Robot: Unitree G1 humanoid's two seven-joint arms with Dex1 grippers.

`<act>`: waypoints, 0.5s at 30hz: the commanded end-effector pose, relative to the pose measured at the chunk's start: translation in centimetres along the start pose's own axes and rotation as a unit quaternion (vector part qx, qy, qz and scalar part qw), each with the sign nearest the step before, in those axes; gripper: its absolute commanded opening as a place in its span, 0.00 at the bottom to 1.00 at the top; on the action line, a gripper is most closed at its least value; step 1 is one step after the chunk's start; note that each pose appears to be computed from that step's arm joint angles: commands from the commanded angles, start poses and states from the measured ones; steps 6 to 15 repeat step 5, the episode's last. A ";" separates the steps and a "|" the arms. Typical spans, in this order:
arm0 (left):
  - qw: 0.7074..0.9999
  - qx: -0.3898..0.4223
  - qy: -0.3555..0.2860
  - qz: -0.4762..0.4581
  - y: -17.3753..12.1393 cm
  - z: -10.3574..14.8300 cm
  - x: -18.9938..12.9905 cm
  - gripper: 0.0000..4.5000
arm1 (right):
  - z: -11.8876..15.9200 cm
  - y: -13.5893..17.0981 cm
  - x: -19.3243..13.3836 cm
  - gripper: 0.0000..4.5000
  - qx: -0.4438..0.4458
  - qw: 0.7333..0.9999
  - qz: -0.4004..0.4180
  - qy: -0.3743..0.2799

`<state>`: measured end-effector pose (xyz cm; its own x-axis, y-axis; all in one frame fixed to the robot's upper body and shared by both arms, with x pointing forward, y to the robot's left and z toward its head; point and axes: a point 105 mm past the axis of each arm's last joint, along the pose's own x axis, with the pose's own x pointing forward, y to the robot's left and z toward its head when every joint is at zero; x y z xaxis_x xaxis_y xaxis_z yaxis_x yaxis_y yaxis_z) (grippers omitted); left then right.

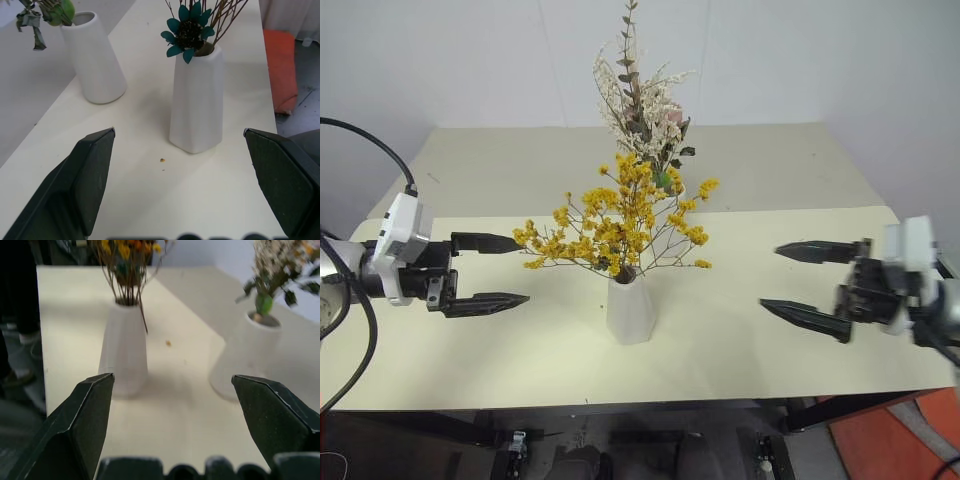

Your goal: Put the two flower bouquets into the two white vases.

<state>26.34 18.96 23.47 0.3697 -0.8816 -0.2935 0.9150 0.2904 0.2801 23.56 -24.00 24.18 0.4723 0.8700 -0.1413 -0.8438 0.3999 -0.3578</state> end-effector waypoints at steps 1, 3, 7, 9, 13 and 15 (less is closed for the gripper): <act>1.000 0.022 -0.001 0.013 0.0 1.3 -0.9 1.00 | 1.7 -0.3 -2.3 0.98 -0.026 0.999 -0.014 0.017; 1.000 0.021 0.001 0.016 0.0 1.2 -1.1 1.00 | 1.7 -0.3 -3.0 0.98 -0.026 0.999 -0.021 0.031; 1.000 0.020 0.003 0.020 0.1 1.3 -1.3 1.00 | 1.7 -0.3 -3.5 0.98 -0.028 0.999 -0.025 0.037; 1.000 0.020 0.003 0.020 0.1 1.3 -1.3 1.00 | 1.7 -0.3 -3.5 0.98 -0.028 0.999 -0.025 0.037; 1.000 0.020 0.003 0.020 0.1 1.3 -1.3 1.00 | 1.7 -0.3 -3.5 0.98 -0.028 0.999 -0.025 0.037; 1.000 0.020 0.003 0.020 0.1 1.3 -1.3 1.00 | 1.7 -0.3 -3.5 0.98 -0.028 0.999 -0.025 0.037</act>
